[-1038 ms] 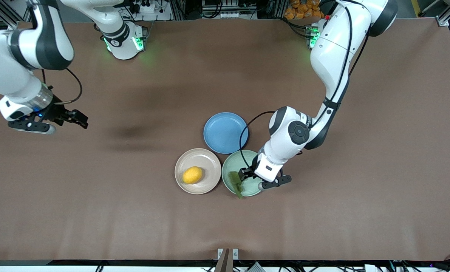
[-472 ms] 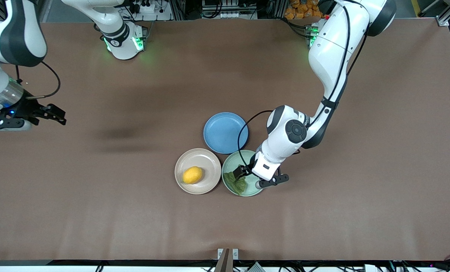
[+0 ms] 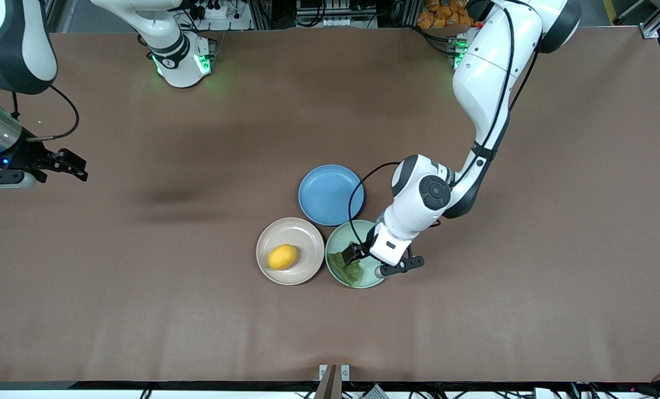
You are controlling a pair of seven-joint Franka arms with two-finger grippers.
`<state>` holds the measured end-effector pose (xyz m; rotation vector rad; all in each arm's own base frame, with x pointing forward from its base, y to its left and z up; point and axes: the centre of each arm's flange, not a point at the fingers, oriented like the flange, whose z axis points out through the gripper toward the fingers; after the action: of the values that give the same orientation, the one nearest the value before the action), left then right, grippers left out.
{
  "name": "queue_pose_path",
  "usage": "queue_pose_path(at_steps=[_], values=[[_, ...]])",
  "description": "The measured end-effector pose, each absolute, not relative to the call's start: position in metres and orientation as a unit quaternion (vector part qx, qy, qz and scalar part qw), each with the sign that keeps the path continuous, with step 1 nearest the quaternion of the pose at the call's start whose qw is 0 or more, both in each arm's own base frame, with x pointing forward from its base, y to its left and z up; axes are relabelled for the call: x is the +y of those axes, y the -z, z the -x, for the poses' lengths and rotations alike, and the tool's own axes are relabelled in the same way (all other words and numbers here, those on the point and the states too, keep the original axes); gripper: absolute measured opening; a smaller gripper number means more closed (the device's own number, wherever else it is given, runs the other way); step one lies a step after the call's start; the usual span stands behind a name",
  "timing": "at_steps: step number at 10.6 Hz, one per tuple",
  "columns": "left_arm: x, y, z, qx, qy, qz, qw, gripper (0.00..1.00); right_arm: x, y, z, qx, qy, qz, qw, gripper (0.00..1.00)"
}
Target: Place lemon and lettuce in plates
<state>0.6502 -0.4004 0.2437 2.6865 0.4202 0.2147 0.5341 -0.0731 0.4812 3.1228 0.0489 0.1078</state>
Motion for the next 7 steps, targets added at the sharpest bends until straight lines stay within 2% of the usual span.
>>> queue_pose_path(at_steps=[4, 7], values=[[-0.397, -0.249, -0.654, 0.151, -0.074, -0.965, 0.202, 1.0, -0.07, -0.548, -0.539, 0.021, -0.031, -0.999, 0.008, 1.0], [-0.389, -0.259, -0.654, 0.13, -0.057, -0.976, 0.168, 1.0, -0.069, -0.578, -0.539, 0.024, -0.03, -0.999, 0.008, 1.0]])
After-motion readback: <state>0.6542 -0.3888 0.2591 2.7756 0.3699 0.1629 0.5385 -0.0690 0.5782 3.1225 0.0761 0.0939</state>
